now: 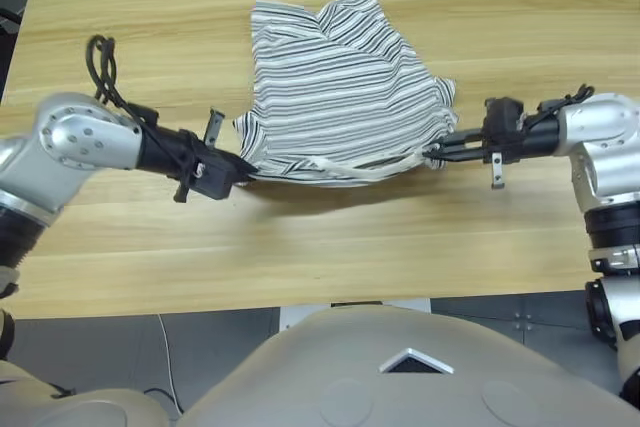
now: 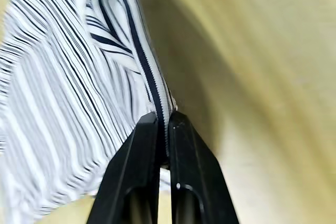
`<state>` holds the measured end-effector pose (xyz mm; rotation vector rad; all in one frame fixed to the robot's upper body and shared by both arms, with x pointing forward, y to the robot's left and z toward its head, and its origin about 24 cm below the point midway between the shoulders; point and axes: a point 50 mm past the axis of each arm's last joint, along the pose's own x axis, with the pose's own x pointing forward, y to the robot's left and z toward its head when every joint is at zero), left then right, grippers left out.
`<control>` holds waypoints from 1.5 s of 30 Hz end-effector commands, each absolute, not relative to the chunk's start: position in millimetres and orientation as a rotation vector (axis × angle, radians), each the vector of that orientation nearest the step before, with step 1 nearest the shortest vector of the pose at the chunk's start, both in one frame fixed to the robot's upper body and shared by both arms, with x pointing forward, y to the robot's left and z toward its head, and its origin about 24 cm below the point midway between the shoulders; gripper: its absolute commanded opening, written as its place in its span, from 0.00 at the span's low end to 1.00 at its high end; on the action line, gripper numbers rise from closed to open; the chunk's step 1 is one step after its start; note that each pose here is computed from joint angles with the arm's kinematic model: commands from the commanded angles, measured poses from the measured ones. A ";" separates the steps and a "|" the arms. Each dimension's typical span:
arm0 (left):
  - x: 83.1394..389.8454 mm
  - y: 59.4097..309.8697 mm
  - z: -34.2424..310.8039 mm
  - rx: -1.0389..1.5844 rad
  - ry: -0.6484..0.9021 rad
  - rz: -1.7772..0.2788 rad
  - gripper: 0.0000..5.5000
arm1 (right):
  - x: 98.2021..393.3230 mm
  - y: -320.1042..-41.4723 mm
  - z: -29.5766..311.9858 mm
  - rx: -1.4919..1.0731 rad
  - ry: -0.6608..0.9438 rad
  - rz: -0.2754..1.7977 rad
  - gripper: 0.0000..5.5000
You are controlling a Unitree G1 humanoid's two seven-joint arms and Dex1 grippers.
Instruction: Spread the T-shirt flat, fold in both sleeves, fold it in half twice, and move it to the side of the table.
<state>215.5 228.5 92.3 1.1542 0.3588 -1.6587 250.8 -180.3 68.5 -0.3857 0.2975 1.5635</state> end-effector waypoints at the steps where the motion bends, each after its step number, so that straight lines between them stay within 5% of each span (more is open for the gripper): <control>1: 200.8 225.2 72.9 1.110 0.476 -1.724 0.02 | 234.2 -175.3 52.1 -0.454 0.395 1.571 0.02; 5: 183.4 227.2 48.8 1.089 0.604 -1.787 0.02 | 212.4 -167.1 30.9 -0.472 0.480 1.624 0.02; 7: 178.0 228.7 46.8 1.064 0.640 -1.810 0.11 | 204.0 -164.1 24.9 -0.460 0.508 1.656 0.02; 22: 178.5 230.4 72.5 1.043 0.648 -1.797 0.50 | 177.6 -155.8 59.4 -0.187 0.486 1.851 0.51; 30: 181.4 221.4 96.4 0.990 0.473 -1.850 0.50 | 208.3 -164.9 71.7 -0.193 0.377 1.740 0.53; 34: 202.2 198.1 111.8 0.861 0.223 -1.761 0.50 | 228.8 -176.1 78.9 -0.151 0.330 1.663 0.53; 40: 256.1 169.8 40.4 0.895 0.298 -1.525 0.50 | 279.9 -188.2 77.7 -0.174 0.217 1.342 0.53; 45: 255.6 186.6 -23.9 0.966 0.540 -1.449 0.50 | 297.5 -186.6 74.0 -0.210 0.178 1.220 0.53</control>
